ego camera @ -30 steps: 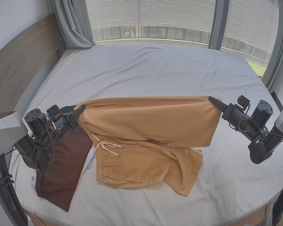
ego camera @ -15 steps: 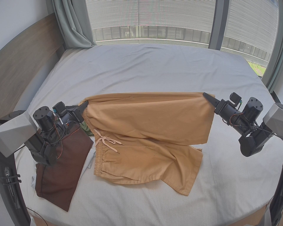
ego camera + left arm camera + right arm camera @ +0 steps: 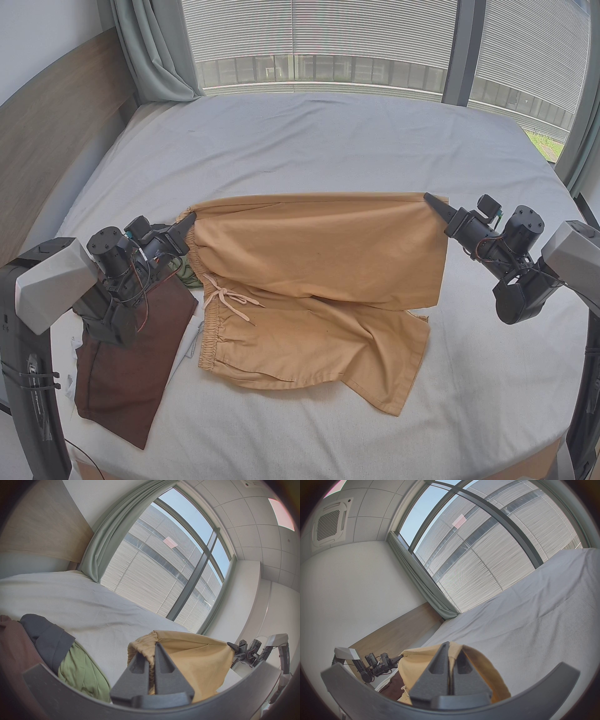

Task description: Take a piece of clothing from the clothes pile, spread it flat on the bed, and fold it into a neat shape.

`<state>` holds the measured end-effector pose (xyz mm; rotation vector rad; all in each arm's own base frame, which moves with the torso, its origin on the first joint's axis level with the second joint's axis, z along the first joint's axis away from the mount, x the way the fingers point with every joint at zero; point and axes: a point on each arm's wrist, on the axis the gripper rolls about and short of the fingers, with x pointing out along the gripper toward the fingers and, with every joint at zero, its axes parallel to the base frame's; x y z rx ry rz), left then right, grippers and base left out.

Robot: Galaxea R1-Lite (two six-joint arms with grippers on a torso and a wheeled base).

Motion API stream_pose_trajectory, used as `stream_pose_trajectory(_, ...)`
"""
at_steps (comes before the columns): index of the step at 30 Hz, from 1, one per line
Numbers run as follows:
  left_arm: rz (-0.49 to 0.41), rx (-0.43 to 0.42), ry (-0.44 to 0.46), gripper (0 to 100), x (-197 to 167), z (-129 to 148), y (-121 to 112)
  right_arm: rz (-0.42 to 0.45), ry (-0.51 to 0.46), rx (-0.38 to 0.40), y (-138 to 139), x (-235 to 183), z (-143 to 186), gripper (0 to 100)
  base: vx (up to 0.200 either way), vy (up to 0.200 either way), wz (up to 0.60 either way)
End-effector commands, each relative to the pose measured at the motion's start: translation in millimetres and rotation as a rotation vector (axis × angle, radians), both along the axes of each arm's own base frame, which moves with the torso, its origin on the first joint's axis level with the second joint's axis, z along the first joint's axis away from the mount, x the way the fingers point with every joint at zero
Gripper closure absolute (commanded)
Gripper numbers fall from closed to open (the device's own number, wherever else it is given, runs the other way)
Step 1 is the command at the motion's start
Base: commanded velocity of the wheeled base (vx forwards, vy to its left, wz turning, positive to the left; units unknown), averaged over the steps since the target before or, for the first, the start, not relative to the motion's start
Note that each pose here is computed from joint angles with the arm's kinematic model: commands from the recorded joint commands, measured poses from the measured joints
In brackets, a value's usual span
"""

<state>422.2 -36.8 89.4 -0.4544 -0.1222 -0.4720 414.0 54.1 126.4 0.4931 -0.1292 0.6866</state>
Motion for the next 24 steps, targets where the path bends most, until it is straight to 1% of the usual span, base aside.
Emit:
stream_pose_trajectory(1,0.008,-0.012,-0.002,100,14.5,-13.2,-3.7,-0.004,0.006,-0.002,-0.9,19.9,-19.2,100,0.000,0.000,0.00)
stream_pose_trajectory(5,0.004,-0.014,-0.008,100,21.1,-18.8,-7.5,-0.007,0.018,-0.001,-0.4,31.9,-28.1,100,0.000,0.000,0.00)
stream_pose_trajectory(8,0.000,-0.023,-0.010,100,25.0,-21.4,-8.5,-0.012,0.009,0.000,-1.8,39.5,-26.0,100,0.000,0.000,0.00)
stream_pose_trajectory(15,-0.015,-0.082,-0.008,100,33.0,-22.4,-9.8,-0.012,0.013,-0.001,-0.6,53.1,-34.7,100,0.000,0.000,0.00)
stream_pose_trajectory(24,-0.016,-0.089,-0.015,100,38.9,-26.6,-9.6,-0.009,0.017,-0.002,1.8,63.1,-36.5,100,0.000,0.000,0.00)
